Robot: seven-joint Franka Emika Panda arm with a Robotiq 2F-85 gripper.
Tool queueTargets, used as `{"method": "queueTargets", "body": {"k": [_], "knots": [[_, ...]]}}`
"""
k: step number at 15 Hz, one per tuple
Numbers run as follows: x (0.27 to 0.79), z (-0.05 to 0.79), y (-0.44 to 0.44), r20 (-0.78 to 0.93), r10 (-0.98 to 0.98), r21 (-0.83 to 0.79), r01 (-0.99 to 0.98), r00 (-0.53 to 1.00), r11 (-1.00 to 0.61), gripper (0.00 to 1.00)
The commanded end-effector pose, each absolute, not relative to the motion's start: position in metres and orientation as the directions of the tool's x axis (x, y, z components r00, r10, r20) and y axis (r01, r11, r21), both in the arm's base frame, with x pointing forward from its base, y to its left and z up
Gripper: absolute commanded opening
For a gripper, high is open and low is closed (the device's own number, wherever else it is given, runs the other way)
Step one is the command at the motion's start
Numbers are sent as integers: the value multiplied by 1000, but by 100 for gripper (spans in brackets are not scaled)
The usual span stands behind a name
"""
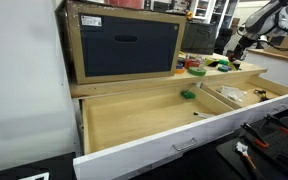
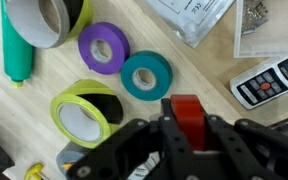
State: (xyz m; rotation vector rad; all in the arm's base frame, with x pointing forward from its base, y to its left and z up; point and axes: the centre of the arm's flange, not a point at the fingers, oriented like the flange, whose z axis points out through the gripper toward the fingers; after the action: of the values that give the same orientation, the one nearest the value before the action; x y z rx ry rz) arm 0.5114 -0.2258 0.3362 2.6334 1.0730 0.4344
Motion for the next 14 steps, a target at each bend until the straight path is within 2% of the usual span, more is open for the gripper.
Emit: {"method": "queueTargets", "body": {"k": [1, 14], "knots": [[544, 351, -217, 183, 687, 343, 609, 703, -715, 6], [631, 328, -182, 105, 686, 381, 608, 720, -697, 6]]}}
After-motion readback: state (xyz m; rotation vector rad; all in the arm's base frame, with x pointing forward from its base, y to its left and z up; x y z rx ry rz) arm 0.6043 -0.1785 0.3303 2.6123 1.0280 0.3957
